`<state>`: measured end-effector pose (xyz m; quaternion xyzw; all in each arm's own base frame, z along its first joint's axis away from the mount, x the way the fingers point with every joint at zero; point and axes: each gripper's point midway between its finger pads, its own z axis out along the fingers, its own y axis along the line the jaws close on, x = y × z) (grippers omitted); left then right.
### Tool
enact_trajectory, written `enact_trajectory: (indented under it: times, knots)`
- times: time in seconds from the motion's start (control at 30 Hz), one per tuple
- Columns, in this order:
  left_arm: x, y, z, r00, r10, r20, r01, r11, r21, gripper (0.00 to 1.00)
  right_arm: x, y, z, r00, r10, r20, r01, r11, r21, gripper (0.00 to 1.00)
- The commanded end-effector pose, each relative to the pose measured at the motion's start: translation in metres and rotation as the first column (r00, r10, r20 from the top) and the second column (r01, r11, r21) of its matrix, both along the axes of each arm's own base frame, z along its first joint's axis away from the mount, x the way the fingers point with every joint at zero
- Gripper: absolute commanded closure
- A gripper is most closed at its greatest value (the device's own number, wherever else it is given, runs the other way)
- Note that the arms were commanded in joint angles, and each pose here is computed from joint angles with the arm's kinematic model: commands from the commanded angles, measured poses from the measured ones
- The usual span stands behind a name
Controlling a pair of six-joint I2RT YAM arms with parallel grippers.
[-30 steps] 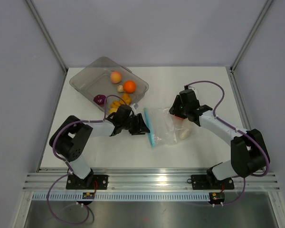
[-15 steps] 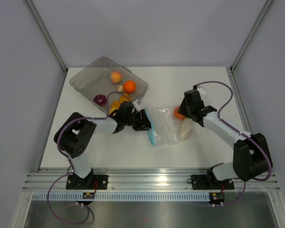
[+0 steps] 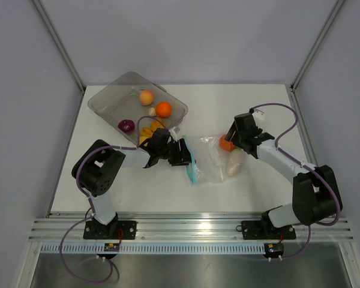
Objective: Open the zip-top bag and remove the fake food
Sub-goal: Pick up the fake vegetable from the zipper food storage bag.
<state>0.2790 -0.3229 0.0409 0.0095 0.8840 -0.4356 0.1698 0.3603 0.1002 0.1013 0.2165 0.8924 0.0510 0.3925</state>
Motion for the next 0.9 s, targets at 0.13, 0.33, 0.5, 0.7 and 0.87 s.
enact_trajectory:
  times: [0.13,0.33,0.5,0.7,0.87]
  knots:
    - [0.009,-0.011,0.019,0.997,-0.024,0.078,0.028,0.999,-0.044,0.48,0.019,-0.017,0.003,0.996,-0.083,0.022,0.084,0.995,-0.053,0.26]
    - [0.009,-0.011,0.02,0.996,-0.025,0.084,0.029,0.999,-0.046,0.48,0.022,-0.022,-0.008,0.993,-0.119,0.002,0.119,0.991,-0.053,0.51]
    - [0.008,-0.01,0.021,0.996,-0.026,0.084,0.03,0.998,-0.048,0.49,0.021,-0.022,-0.012,0.993,-0.119,-0.006,0.118,0.992,-0.039,0.79]
    - [0.009,-0.011,0.022,0.996,-0.028,0.09,0.032,0.998,-0.048,0.49,0.019,-0.018,0.001,0.994,-0.106,0.031,0.106,0.994,0.001,1.0]
    - [0.009,-0.014,0.02,0.996,-0.034,0.084,0.039,0.997,-0.064,0.48,0.012,-0.002,0.022,0.994,-0.047,0.098,0.037,0.994,0.105,1.0]
